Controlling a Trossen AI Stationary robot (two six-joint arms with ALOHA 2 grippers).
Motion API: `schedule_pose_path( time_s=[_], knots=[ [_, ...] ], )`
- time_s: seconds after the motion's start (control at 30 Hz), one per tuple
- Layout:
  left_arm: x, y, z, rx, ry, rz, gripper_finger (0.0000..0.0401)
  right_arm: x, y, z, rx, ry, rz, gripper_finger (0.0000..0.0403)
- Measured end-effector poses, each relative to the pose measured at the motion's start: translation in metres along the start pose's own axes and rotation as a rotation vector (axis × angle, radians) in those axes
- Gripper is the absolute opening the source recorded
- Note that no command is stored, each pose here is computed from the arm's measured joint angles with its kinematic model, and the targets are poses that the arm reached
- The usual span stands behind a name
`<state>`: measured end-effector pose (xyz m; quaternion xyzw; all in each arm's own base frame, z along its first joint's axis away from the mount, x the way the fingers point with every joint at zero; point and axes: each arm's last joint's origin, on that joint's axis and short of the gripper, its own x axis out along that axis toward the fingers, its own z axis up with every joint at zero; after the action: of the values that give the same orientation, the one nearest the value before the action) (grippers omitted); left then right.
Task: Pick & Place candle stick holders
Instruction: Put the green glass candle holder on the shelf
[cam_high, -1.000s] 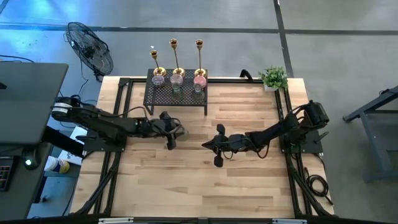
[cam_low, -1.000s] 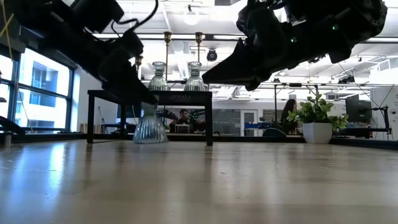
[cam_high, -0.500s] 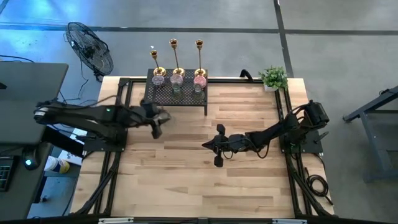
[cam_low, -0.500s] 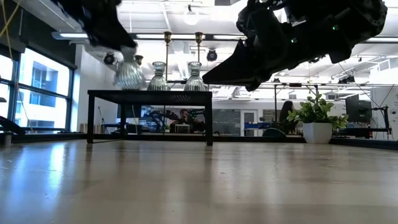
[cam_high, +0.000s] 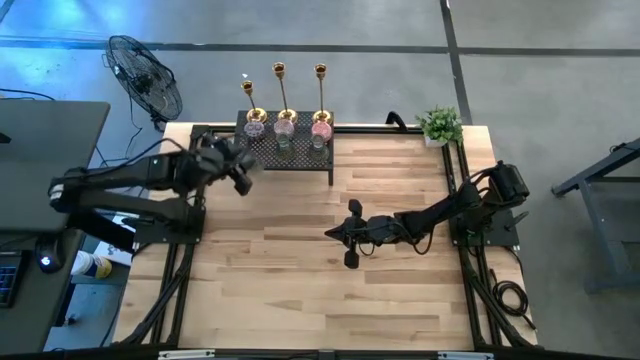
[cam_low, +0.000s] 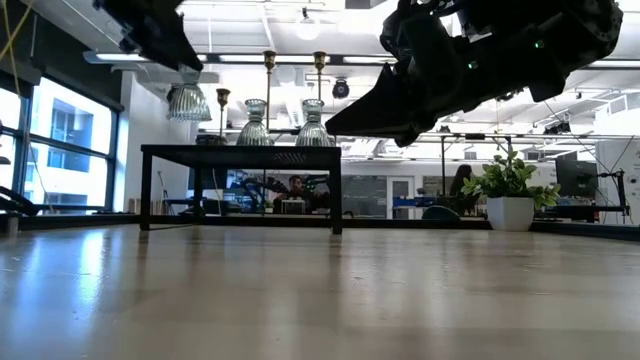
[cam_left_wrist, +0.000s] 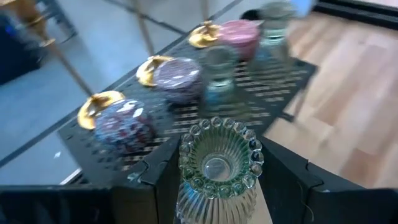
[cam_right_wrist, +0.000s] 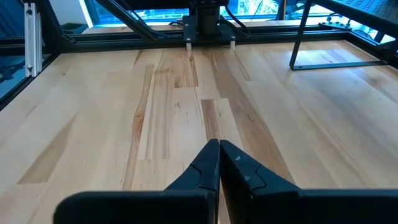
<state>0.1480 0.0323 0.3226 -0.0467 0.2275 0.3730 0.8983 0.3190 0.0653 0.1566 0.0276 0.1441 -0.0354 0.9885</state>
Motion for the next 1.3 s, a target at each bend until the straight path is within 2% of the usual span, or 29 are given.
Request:
schedule_pose_path(
  time_s=[0.27, 0.5, 0.87, 1.13, 1.3],
  knots=[
    [0.024, 0.031, 0.005, -0.056, 0.069, 0.037, 0.0172, 0.0, 0.0, 0.0, -0.001, 0.0, 0.0, 0.0001],
    [0.047, 0.044, 0.007, -0.069, 0.125, 0.052, 0.0172, 0.0, 0.0, 0.0, -0.002, 0.0, 0.001, 0.0004],
    [0.059, 0.045, 0.008, -0.077, 0.142, 0.033, 0.0176, 0.0, 0.0, 0.0, -0.002, 0.001, 0.001, 0.0001],
    [0.059, 0.044, 0.008, -0.07, 0.141, 0.033, 0.0216, 0.0, 0.0, 0.0, -0.002, 0.001, 0.001, 0.0001],
    [0.059, 0.046, 0.008, -0.068, 0.132, 0.07, 0.0228, 0.0, 0.0, 0.0, -0.002, 0.0, 0.001, 0.0002]
  ],
)
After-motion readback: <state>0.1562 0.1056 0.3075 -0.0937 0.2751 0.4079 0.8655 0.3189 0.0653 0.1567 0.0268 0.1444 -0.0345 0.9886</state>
